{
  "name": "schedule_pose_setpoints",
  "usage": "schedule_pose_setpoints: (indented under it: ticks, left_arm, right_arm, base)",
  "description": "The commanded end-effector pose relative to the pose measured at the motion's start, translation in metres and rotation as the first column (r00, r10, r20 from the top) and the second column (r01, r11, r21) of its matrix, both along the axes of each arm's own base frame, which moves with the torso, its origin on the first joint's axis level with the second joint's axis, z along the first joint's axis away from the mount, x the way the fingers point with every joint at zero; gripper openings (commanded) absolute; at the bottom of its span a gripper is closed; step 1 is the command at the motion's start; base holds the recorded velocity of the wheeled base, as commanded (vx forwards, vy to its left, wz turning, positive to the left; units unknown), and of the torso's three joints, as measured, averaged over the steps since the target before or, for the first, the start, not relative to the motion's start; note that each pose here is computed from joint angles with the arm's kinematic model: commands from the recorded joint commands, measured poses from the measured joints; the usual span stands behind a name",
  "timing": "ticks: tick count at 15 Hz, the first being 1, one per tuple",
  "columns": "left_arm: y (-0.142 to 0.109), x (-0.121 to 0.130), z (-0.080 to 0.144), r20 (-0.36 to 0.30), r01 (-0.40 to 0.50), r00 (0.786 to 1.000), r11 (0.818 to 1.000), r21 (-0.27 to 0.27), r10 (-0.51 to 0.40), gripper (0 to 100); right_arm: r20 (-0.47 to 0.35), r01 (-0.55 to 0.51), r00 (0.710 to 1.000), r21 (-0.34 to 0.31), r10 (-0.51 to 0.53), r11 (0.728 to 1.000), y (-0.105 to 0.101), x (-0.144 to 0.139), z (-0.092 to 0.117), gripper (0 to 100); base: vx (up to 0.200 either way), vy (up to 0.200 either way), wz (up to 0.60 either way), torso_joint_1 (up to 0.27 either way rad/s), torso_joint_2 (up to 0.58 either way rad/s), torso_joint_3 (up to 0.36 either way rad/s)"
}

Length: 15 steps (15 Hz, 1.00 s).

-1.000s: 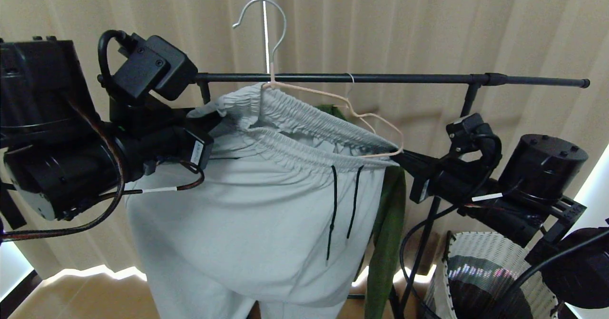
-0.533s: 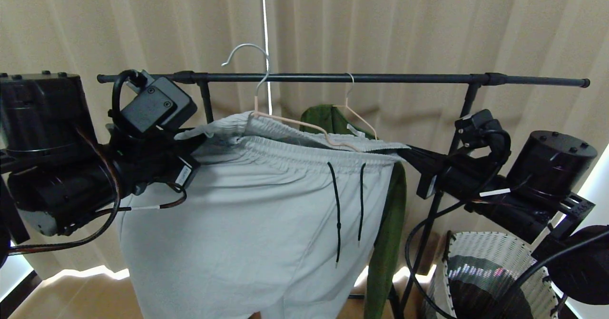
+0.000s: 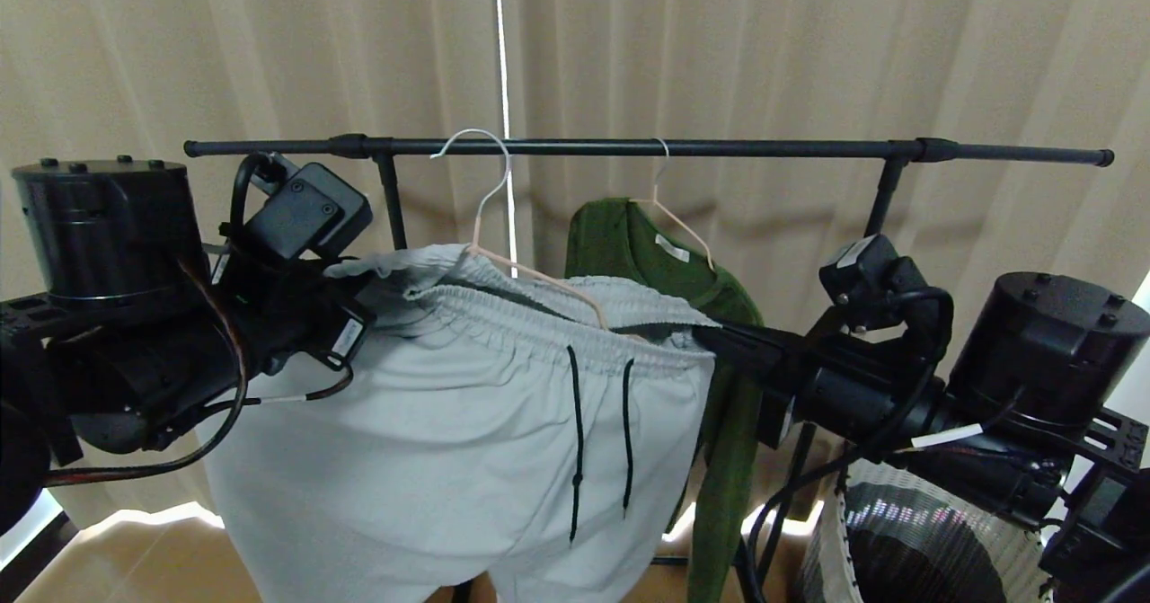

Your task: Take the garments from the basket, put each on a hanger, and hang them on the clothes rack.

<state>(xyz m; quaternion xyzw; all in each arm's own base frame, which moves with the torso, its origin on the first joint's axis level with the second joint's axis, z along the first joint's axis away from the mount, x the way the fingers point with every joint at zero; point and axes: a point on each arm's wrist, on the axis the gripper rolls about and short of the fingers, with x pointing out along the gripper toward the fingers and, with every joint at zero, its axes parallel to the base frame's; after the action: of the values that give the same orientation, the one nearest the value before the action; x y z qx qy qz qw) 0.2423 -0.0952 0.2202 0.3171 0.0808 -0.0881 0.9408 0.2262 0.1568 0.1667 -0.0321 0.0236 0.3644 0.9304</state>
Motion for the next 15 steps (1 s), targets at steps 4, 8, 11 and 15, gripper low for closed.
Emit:
schedule_pose_setpoints:
  ticks: [4,8,11,15]
  left_arm:
    - [-0.010,0.000,-0.004,-0.016,-0.053,0.998,0.997,-0.056,0.052,0]
    - [-0.012,0.000,-0.004,-0.024,-0.053,0.998,0.993,-0.107,0.051,0]
    - [-0.025,-0.007,-0.003,-0.032,-0.013,0.999,0.983,-0.183,0.007,0]
    - [-0.031,-0.014,-0.005,-0.038,0.021,0.999,0.982,-0.188,-0.028,0]
  right_arm:
    - [-0.005,-0.035,0.999,-0.040,0.035,0.999,0.002,-0.012,-0.002,0]
    - [-0.009,-0.042,0.999,-0.045,0.042,0.998,0.001,-0.017,-0.004,100]
    - [0.050,-0.037,0.998,-0.067,0.041,0.997,0.002,-0.012,0.002,100]
    - [0.152,-0.017,0.988,-0.149,0.040,0.989,0.013,0.009,0.008,100]
  base:
    - [0.000,0.000,0.00,0.000,0.00,0.000]
    - [0.000,0.000,0.00,0.000,0.00,0.000]
    - [0.000,0.000,0.00,0.000,0.00,0.000]
    - [0.000,0.000,0.00,0.000,0.00,0.000]
